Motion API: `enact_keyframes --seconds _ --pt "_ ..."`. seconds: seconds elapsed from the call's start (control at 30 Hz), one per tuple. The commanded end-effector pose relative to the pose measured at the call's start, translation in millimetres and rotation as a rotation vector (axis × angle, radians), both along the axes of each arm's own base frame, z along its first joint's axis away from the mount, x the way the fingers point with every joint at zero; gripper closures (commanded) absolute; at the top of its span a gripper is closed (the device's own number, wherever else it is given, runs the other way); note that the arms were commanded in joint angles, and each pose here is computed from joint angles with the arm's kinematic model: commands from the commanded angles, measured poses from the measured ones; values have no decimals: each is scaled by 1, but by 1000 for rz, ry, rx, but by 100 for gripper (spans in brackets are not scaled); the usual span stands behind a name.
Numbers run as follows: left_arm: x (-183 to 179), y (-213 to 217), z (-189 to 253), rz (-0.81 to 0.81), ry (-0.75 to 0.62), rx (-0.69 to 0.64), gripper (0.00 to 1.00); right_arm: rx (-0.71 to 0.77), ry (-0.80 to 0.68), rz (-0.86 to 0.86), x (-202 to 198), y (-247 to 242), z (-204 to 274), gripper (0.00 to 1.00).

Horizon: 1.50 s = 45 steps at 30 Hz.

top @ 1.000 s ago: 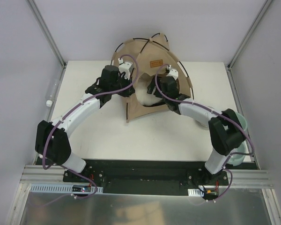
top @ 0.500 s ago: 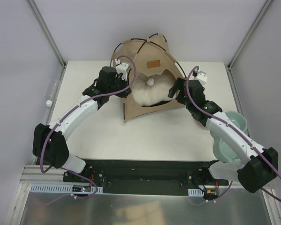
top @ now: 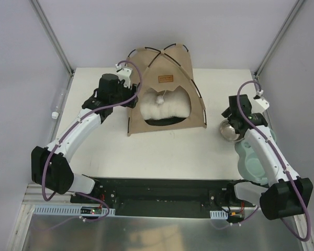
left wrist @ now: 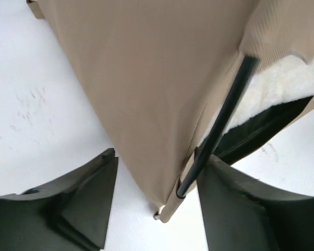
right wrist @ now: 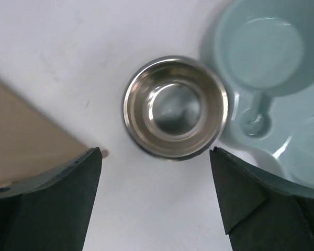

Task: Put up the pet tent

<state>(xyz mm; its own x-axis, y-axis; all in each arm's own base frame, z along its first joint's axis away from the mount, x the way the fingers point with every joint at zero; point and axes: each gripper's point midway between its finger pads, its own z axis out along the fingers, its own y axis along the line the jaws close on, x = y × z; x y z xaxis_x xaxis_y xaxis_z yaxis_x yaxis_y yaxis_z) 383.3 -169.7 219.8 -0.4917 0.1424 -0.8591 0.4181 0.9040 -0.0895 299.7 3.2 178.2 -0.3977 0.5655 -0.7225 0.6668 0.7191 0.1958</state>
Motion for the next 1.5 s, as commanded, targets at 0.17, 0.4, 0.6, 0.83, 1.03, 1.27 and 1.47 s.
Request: enact_keyframes --seconds 0.17,0.4,0.6,0.83,1.03,1.27,1.47 --pt "-18 -4 51 -6 -80 -139 20 -99 152 -401 -28 -109 -22 4" --pt "-26 -4 76 -12 -120 -179 13 37 189 -456 -3 -133 -53 1" --pt "-24 -5 89 -13 -138 -181 12 78 241 -419 30 -139 -79 2" --pt "-21 -1 90 -1 -148 -157 12 137 238 -314 78 -136 -95 5" --pt "-16 2 92 13 -154 -138 11 243 182 -140 126 -115 -99 9" --pt "-13 4 90 26 -155 -124 11 367 163 125 172 -52 -104 12" --pt "-12 5 91 31 -161 -118 11 386 148 272 198 -18 -94 14"
